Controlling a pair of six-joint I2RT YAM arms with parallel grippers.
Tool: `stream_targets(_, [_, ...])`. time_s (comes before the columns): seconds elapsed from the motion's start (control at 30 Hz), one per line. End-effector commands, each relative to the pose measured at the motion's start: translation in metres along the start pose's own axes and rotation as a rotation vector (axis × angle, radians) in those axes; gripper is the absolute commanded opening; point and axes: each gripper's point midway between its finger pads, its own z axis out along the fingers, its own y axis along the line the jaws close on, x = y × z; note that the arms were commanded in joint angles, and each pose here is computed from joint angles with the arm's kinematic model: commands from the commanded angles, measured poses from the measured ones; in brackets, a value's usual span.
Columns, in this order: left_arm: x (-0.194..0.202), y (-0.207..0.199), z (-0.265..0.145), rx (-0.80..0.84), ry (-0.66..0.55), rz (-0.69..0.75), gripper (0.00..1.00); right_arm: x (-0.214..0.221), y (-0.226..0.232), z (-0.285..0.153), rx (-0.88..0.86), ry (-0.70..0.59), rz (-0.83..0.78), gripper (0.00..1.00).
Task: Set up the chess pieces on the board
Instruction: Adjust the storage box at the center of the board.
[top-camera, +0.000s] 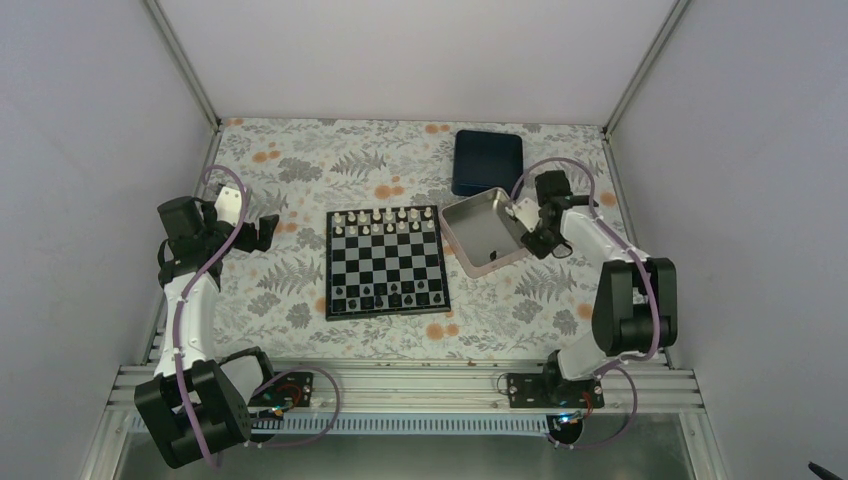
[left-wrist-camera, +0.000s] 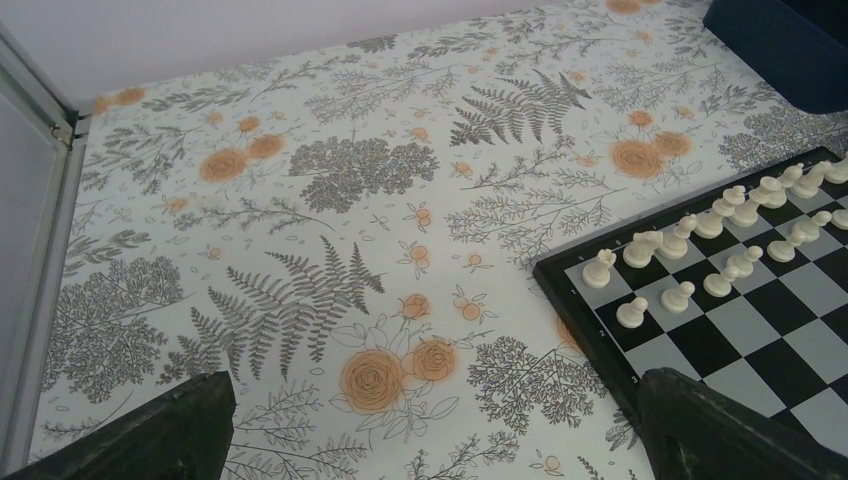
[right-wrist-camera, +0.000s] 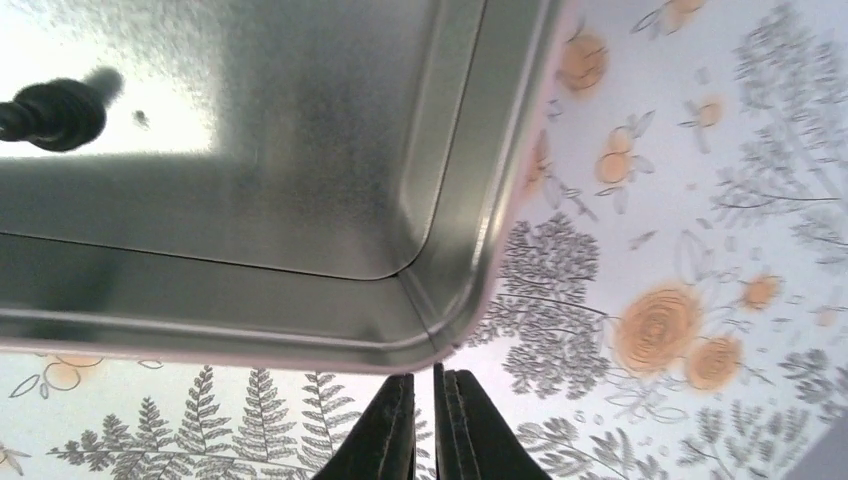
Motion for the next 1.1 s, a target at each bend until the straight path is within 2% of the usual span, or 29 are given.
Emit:
stream_targets(0.0, [-0.007, -0.003, -0.004, 0.018, -0.027, 0.023, 1.0, -0.023, -0.001, -0.039, 0.029, -0.091, -0.001, 0.09])
stream_targets(0.3, [-0.008, -0.003, -0.005, 0.016, -0.029, 0.024, 1.0, -0.063, 0.092, -0.074, -0.212, -0.168, -0.213, 0.12])
stream_targets(0.57, [-0.009, -0.003, -0.007, 0.006, -0.029, 0.023, 1.0, -0.081, 0.109, -0.041, -0.198, -0.132, -0.227, 0.12])
stream_targets(0.83, [-0.009, -0.002, -0.007, 0.004, -0.03, 0.023, 1.0, -0.067, 0.128, -0.027, -0.247, -0.102, -0.254, 0.11])
stream_targets(1.07, [-0.01, -0.002, -0.007, 0.007, -0.032, 0.025, 1.0, -0.032, 0.138, -0.024, -0.278, -0.033, -0.279, 0.1])
